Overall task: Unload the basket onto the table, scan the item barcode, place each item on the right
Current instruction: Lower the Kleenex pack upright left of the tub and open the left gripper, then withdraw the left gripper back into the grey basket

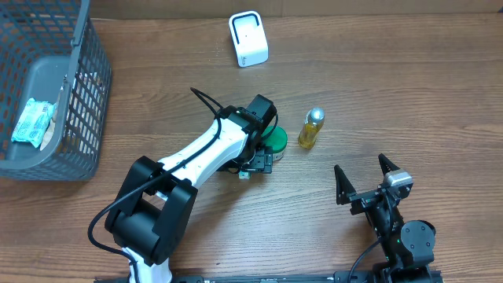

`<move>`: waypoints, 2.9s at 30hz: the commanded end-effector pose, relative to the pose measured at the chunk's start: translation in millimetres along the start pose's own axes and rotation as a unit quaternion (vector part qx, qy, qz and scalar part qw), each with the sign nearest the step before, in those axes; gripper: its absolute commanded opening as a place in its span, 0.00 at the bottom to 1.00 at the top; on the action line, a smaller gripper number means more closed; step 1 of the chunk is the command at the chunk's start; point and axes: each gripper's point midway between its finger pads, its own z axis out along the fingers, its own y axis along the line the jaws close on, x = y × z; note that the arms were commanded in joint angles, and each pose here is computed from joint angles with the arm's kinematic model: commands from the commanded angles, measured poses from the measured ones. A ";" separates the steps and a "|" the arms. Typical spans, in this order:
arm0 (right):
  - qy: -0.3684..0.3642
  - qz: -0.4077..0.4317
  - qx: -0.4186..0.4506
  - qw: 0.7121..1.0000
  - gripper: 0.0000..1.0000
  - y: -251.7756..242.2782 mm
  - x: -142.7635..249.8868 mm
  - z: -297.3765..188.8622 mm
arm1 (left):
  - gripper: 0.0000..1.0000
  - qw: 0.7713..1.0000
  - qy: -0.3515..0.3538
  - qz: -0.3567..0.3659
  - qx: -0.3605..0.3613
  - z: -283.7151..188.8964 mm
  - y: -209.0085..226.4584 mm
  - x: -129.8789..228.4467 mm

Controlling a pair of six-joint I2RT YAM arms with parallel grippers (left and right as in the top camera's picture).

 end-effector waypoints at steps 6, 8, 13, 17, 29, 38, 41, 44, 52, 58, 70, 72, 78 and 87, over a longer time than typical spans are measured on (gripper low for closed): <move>-0.002 0.001 0.004 1.000 1.00 -1.5 0.4 0.2 | 0.93 0.999 -0.022 0.034 0.011 -42.1 -5.2 -20.7; -0.002 0.001 0.004 1.000 1.00 -1.5 0.4 0.2 | 0.93 0.999 -0.024 0.036 0.010 -57.2 -2.6 -26.5; -0.002 0.001 0.004 1.000 1.00 -1.6 0.4 0.2 | 0.90 0.998 -0.039 0.055 0.005 -101.5 6.6 -42.5; -0.002 0.001 0.004 1.000 1.00 -1.5 0.4 0.2 | 0.90 0.994 -0.100 0.029 -0.044 -154.4 36.4 -70.7; -0.002 0.001 0.004 1.000 1.00 -1.6 0.4 0.2 | 1.00 0.883 -0.384 -0.085 -0.255 -353.6 146.0 -130.6; -0.002 0.001 0.004 1.000 1.00 -1.6 0.4 0.2 | 1.00 0.843 -0.437 -0.184 -0.254 -398.8 237.1 -147.2; -0.002 0.001 0.004 1.000 1.00 -1.6 0.4 0.2 | 1.00 0.849 -0.424 -0.214 -0.230 -390.5 273.9 -147.8; -0.002 0.001 0.004 1.000 1.00 -1.6 0.4 0.2 | 1.00 0.848 -0.416 -0.257 -0.206 -383.2 313.2 -144.1; -0.002 0.001 0.004 1.000 1.00 -1.5 0.4 0.2 | 1.00 0.852 -0.394 -0.327 -0.109 -358.6 391.3 -127.4; -0.002 0.001 0.004 1.000 1.00 -1.5 0.4 0.2 | 1.00 0.867 -0.305 -0.391 -0.057 -289.0 438.1 -114.4; -0.002 0.001 0.004 1.000 1.00 -1.5 0.4 0.2 | 1.00 0.852 -0.097 -0.513 -0.026 -151.1 448.9 -97.9; -0.002 0.001 0.004 1.000 1.00 -1.6 0.4 0.2 | 1.00 0.844 -0.076 -0.531 -0.024 -135.8 449.2 -96.5; -0.002 0.001 0.004 1.000 1.00 -1.5 0.4 0.2 | 1.00 0.839 -0.051 -0.541 -0.023 -109.1 450.9 -98.5; -0.002 0.001 0.004 1.000 1.00 -1.6 0.4 0.2 | 1.00 0.838 -0.026 -0.543 -0.041 -89.3 455.8 -93.1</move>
